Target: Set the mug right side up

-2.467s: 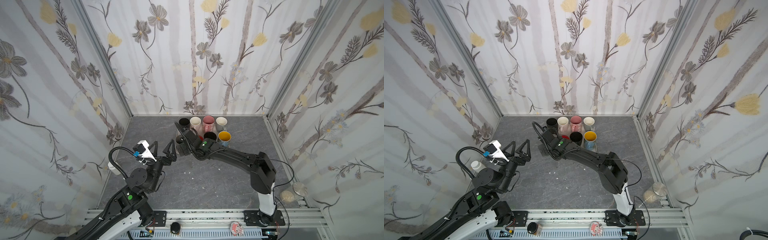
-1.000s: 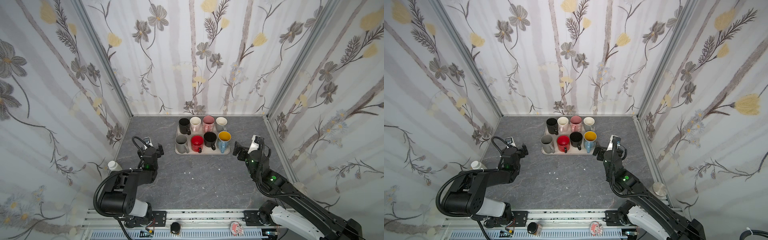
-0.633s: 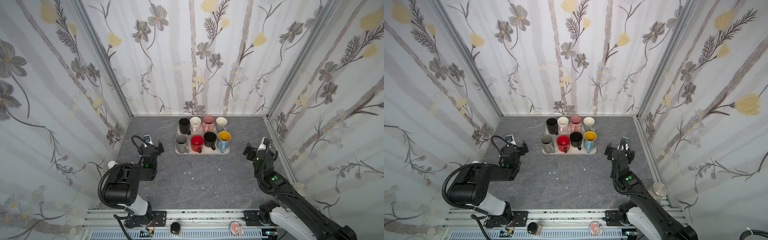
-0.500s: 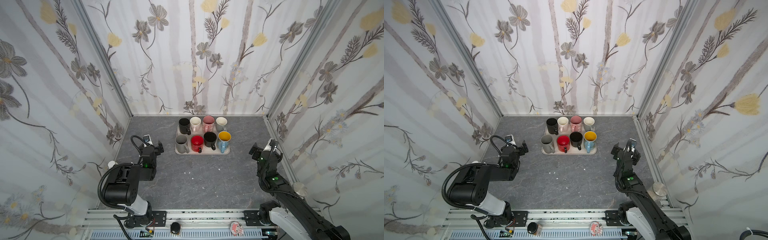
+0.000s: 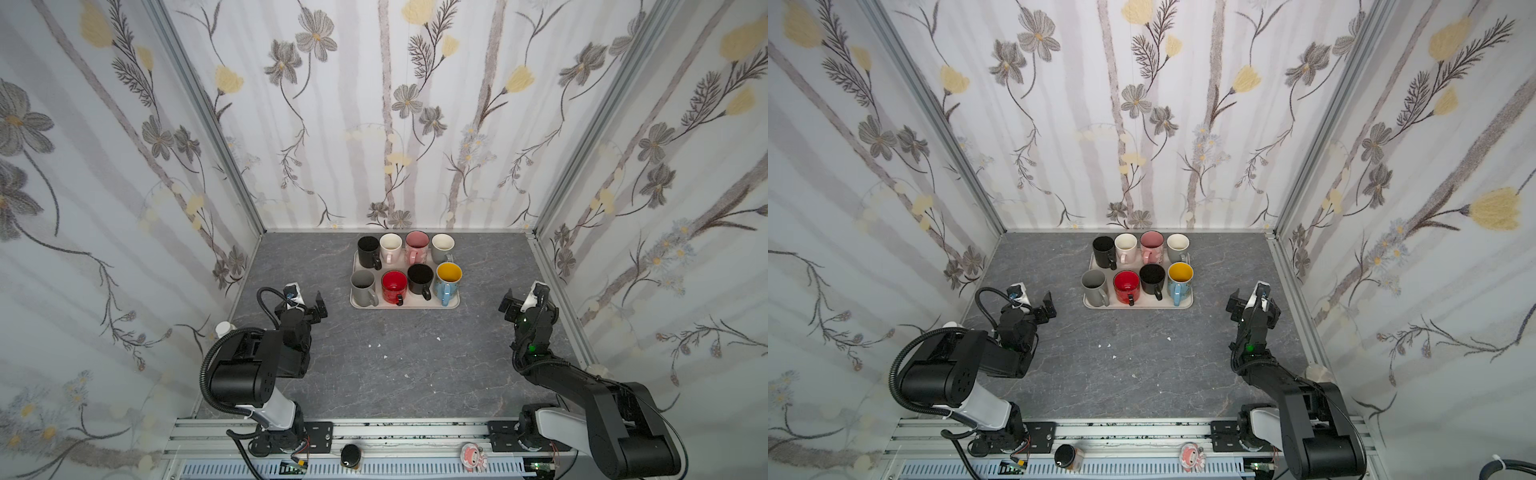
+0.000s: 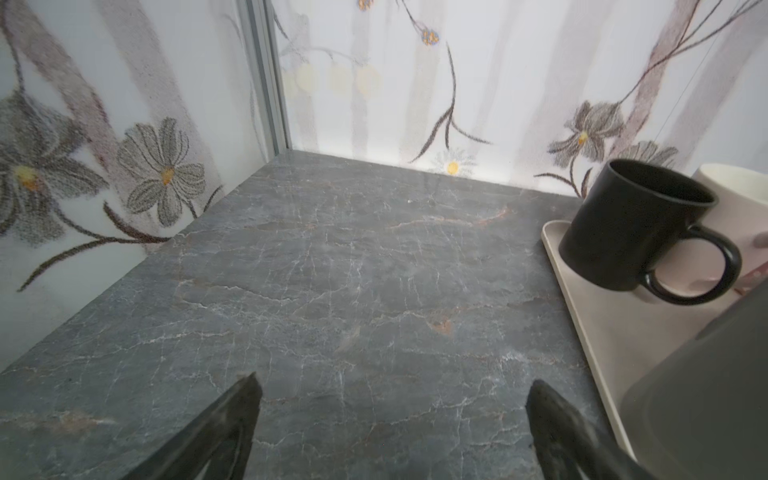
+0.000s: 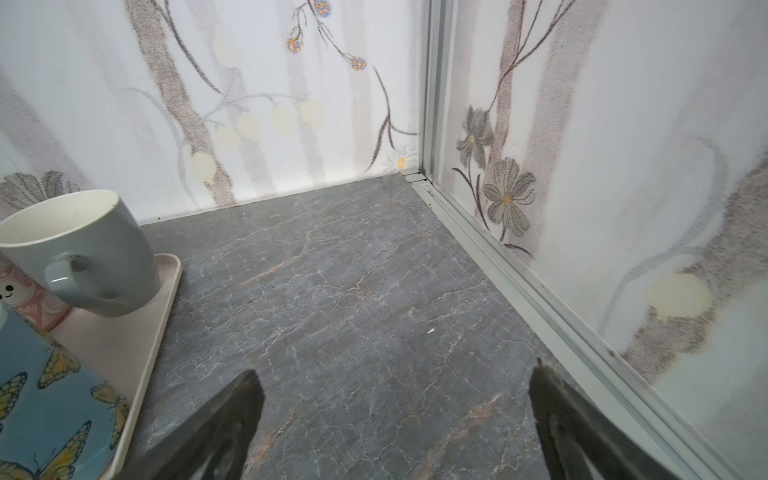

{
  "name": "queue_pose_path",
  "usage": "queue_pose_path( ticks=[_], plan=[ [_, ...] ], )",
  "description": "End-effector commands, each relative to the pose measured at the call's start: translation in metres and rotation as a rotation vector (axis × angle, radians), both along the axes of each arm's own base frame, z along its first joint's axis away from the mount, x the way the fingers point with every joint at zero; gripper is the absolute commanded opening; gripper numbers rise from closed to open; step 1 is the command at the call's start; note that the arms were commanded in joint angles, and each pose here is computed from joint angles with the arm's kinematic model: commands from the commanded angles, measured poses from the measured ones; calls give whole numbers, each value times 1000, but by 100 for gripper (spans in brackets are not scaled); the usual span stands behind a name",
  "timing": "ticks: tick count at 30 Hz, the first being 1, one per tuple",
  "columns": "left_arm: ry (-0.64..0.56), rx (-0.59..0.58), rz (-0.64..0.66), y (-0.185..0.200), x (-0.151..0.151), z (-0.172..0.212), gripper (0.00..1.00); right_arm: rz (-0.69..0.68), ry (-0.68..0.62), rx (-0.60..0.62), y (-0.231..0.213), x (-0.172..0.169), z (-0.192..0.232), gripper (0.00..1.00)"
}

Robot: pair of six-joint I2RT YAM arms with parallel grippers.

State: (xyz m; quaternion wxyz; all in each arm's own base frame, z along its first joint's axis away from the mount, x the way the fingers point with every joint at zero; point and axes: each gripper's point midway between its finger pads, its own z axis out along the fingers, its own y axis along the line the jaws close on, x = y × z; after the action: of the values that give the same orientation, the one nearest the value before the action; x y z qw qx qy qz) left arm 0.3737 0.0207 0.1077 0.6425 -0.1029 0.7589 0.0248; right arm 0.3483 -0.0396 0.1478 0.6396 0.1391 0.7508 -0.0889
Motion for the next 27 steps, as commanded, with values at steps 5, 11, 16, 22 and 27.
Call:
queue_pose_path(
  ticks=[5,11,16,22,27],
  plan=[
    [-106,-10,80,11,1,24,100,35,-101,13,-2,5,5,100],
    [-98,-9,83,11,1,23,100,112,-88,-16,11,17,-12,100],
    [-100,-10,80,10,1,23,100,111,-84,-18,11,17,-12,100],
    [-103,-11,85,11,0,24,100,107,-99,-20,11,14,-10,100],
    [-104,-11,86,11,0,24,100,107,-98,-20,11,14,-10,100]
  ],
)
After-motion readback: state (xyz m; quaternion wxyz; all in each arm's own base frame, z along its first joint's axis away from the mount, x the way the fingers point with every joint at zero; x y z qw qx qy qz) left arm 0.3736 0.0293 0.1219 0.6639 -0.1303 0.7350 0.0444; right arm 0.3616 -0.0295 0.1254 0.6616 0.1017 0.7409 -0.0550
